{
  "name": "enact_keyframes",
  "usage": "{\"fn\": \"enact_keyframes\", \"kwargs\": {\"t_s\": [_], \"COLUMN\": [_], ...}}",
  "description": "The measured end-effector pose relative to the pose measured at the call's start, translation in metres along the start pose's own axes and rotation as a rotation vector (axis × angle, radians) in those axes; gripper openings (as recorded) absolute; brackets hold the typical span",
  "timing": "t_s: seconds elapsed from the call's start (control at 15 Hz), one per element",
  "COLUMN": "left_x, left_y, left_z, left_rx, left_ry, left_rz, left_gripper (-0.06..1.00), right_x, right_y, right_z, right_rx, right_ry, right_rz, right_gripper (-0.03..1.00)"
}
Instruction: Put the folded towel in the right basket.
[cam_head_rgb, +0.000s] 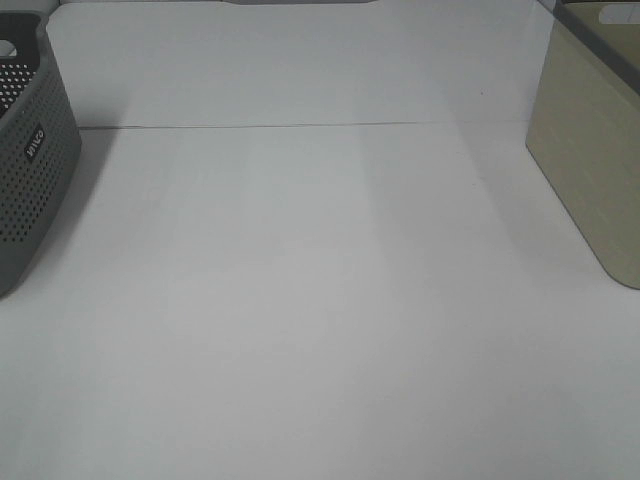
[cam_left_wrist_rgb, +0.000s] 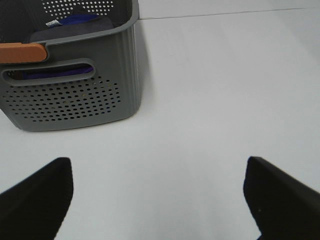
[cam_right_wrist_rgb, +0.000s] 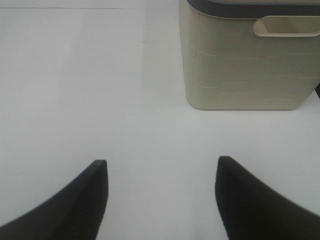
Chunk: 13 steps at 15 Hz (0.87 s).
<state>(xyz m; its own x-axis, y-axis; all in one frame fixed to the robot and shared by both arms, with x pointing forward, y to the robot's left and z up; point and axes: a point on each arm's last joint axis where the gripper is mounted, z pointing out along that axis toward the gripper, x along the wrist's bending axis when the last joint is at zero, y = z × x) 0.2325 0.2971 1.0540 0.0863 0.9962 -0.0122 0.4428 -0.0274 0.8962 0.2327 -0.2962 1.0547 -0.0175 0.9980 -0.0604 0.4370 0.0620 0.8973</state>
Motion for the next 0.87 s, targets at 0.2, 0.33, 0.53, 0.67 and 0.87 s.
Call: {"fn": "enact_keyframes", "kwargs": {"t_s": [0.2,0.33,0.53,0.67,0.87], "left_x": [0.0,0.0,0.0,0.0,0.0], "left_y": [0.0,0.0,0.0,0.0,0.0], "left_z": [0.0,0.0,0.0,0.0,0.0], "left_rx": [0.0,0.0,0.0,0.0,0.0], "left_ry": [0.0,0.0,0.0,0.0,0.0], "left_rz": [0.0,0.0,0.0,0.0,0.0], "left_gripper": [0.88,0.88,0.88,0.88,0.88], "right_x": [0.0,0.0,0.0,0.0,0.0], "right_y": [0.0,0.0,0.0,0.0,0.0], "right_z": [0.0,0.0,0.0,0.0,0.0], "right_rx": [0.0,0.0,0.0,0.0,0.0], "right_ry": [0.0,0.0,0.0,0.0,0.0], "right_rz": [0.0,0.0,0.0,0.0,0.0], "right_gripper": [0.6,0.6,0.6,0.6,0.6]}}
